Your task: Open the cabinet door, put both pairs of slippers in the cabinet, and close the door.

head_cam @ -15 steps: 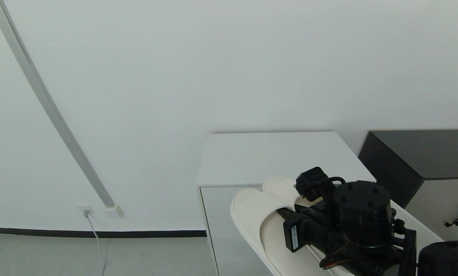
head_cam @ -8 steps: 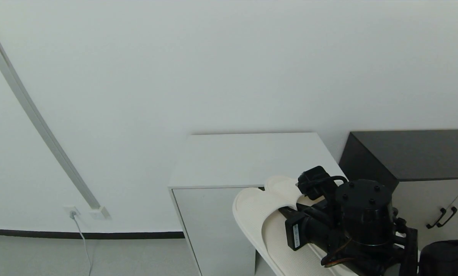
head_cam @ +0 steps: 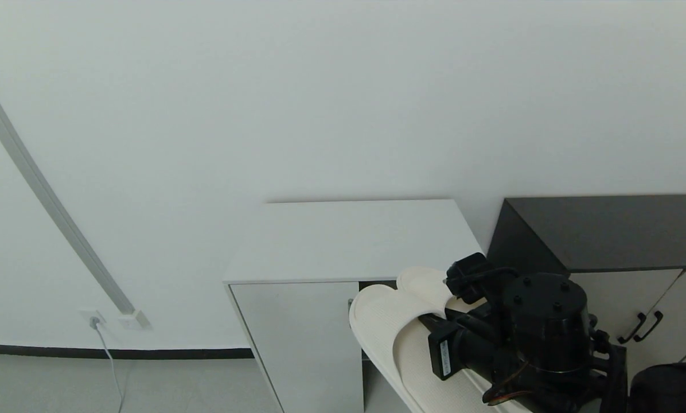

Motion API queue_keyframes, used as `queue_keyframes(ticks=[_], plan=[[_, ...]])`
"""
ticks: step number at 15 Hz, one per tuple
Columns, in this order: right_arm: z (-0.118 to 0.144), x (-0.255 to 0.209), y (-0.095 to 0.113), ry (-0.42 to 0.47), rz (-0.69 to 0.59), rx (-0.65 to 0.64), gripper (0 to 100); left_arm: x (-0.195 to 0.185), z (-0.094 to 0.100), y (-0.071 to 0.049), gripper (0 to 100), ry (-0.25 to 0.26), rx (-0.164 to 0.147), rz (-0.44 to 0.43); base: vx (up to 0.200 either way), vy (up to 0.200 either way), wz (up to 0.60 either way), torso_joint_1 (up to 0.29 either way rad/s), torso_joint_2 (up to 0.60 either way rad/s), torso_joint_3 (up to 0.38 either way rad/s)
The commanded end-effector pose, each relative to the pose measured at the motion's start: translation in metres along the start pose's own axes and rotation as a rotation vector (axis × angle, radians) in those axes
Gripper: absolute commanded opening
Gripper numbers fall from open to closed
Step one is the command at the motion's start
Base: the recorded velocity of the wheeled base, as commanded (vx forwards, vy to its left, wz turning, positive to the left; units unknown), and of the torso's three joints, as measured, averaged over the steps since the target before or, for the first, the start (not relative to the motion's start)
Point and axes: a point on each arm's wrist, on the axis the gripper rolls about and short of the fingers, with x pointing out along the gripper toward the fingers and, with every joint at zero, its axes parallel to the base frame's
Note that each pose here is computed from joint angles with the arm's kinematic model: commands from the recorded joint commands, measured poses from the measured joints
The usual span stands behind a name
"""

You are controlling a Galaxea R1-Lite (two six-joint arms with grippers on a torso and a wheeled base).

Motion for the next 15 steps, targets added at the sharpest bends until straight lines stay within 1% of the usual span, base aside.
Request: queue_keyframes(ticks=[1,11,15], plan=[[-0.0027,0.0000,-0.0017,0.010,-0.003,-0.002,0,0.0001,0.0000,0.0000,0,0.001,-0.002,0.000,0.000,0.000,0.00,0.000,0.00,0.000],[-0.0046,0.0002,-0.0019,0.017,-0.004,-0.007,0,0.0001,0.0000,0.0000,0,0.001,-0.002,0.000,0.000,0.000,0.00,0.000,0.00,0.000],[-0.0054,0.0008,-0.0018,0.021,-0.003,-0.008,0,0.0001,0.0000,0.0000,0,0.001,0.002,0.000,0.000,0.000,0.00,0.000,0.00,0.000]])
